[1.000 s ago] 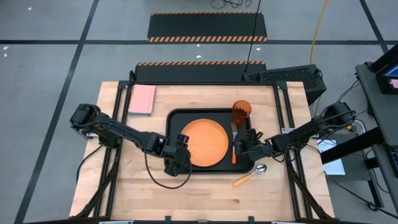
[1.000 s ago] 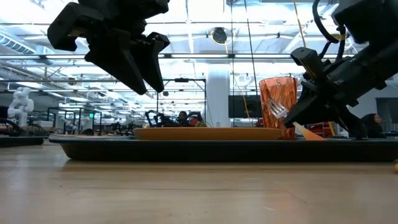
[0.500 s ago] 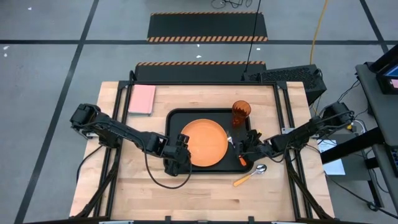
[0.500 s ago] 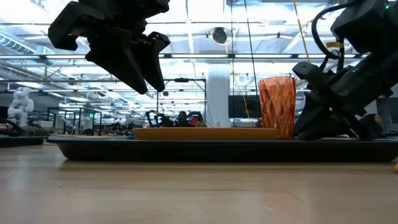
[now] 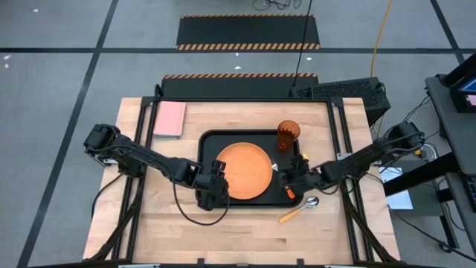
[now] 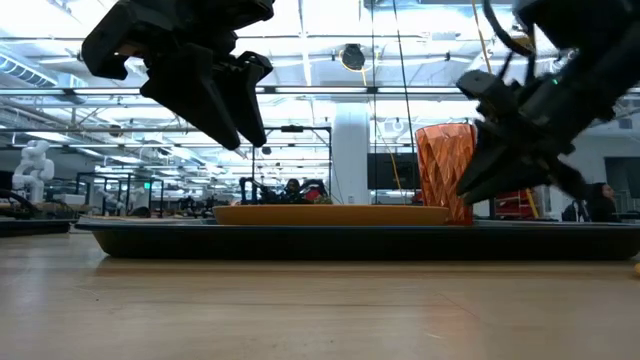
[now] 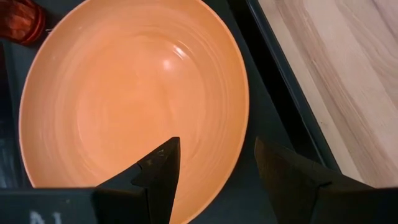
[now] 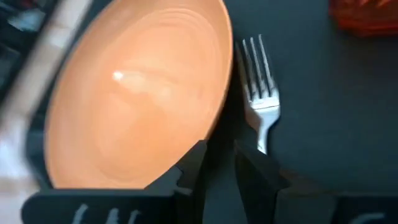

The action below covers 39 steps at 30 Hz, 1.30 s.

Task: Pick and place plate/cup/fork/spoon on tray
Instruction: Put the orange fork on the black tray to the right of the orange plate

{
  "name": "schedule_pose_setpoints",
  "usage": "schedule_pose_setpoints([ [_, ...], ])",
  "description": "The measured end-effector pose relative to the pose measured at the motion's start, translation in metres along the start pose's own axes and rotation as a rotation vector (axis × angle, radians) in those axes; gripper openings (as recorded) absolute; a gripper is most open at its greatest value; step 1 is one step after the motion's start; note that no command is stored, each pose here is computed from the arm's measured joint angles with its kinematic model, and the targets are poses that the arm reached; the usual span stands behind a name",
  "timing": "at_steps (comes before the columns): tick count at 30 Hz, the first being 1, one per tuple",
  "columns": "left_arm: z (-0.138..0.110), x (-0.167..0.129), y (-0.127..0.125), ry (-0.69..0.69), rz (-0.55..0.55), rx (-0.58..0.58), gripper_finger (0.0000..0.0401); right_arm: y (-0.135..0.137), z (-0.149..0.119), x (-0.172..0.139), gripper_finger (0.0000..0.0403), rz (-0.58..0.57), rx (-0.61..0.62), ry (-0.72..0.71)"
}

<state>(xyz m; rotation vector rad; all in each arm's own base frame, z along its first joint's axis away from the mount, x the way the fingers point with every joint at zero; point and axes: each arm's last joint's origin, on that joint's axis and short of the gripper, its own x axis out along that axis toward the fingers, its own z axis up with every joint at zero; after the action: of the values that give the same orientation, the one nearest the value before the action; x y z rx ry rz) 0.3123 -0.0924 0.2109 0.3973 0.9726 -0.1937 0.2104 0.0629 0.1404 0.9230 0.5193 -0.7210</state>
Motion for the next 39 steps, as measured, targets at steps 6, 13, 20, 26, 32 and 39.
schedule_pose_setpoints([
  [6,0.000,0.000,0.000,0.001,0.006,-0.025,0.0211,0.026,0.014,-0.023,0.0073,-0.210,-0.081,0.111],
  [13,0.002,0.000,0.001,-0.015,0.014,-0.039,0.0211,0.031,0.001,-0.009,0.0073,-0.326,-0.057,0.253],
  [20,0.004,0.000,0.001,-0.037,0.018,-0.048,0.0211,0.031,-0.015,0.015,0.0073,-0.423,-0.099,0.288],
  [26,0.005,0.000,0.001,-0.046,0.019,-0.050,0.0211,0.033,-0.020,0.023,0.0073,-0.441,-0.094,0.288],
  [32,0.005,0.000,0.001,-0.050,0.020,-0.048,0.0211,0.033,-0.020,0.023,0.0069,-0.451,0.002,0.281],
  [39,0.005,0.000,0.001,-0.052,0.020,-0.046,0.0211,0.033,-0.020,0.022,0.0021,-0.468,0.074,0.259],
])
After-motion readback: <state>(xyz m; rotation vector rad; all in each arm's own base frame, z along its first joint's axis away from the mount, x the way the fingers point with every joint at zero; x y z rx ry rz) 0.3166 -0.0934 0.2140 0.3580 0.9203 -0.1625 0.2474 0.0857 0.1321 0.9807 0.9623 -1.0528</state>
